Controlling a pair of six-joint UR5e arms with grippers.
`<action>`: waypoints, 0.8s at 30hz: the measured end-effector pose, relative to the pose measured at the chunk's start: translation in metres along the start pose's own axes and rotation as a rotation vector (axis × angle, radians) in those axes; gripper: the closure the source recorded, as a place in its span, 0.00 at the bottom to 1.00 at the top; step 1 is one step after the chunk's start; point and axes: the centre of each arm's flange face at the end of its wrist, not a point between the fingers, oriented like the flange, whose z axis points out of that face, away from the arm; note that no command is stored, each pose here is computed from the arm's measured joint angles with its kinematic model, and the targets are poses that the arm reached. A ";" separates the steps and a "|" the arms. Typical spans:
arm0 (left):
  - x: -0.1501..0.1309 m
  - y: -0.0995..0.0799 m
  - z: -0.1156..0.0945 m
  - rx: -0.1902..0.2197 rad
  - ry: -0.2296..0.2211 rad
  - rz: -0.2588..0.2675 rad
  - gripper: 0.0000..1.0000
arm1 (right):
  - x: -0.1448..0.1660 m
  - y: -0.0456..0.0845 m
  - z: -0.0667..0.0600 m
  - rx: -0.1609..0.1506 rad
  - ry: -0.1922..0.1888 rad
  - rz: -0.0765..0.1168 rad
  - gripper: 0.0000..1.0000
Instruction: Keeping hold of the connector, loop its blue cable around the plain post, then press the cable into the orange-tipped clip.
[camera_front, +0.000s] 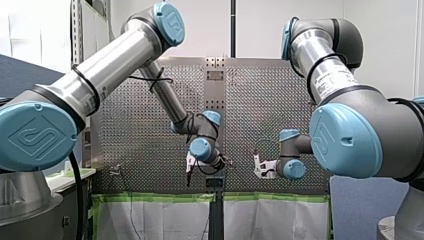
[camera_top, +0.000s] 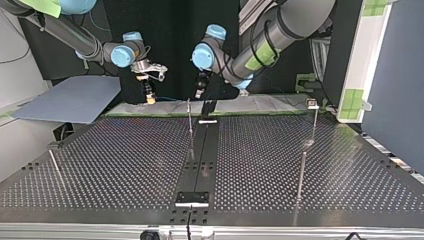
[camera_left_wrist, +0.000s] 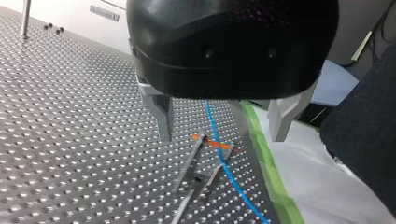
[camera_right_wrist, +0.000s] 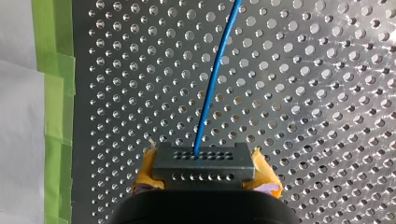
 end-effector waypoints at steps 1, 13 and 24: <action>-0.002 0.000 -0.003 -0.002 -0.007 -0.001 0.00 | 0.000 0.000 0.000 0.000 0.000 0.000 1.00; -0.031 0.004 -0.039 -0.023 -0.121 -0.070 0.00 | 0.000 0.000 0.000 0.000 0.000 0.000 1.00; -0.046 0.006 -0.085 -0.057 -0.177 -0.089 0.00 | 0.000 0.000 0.000 0.000 0.000 0.000 1.00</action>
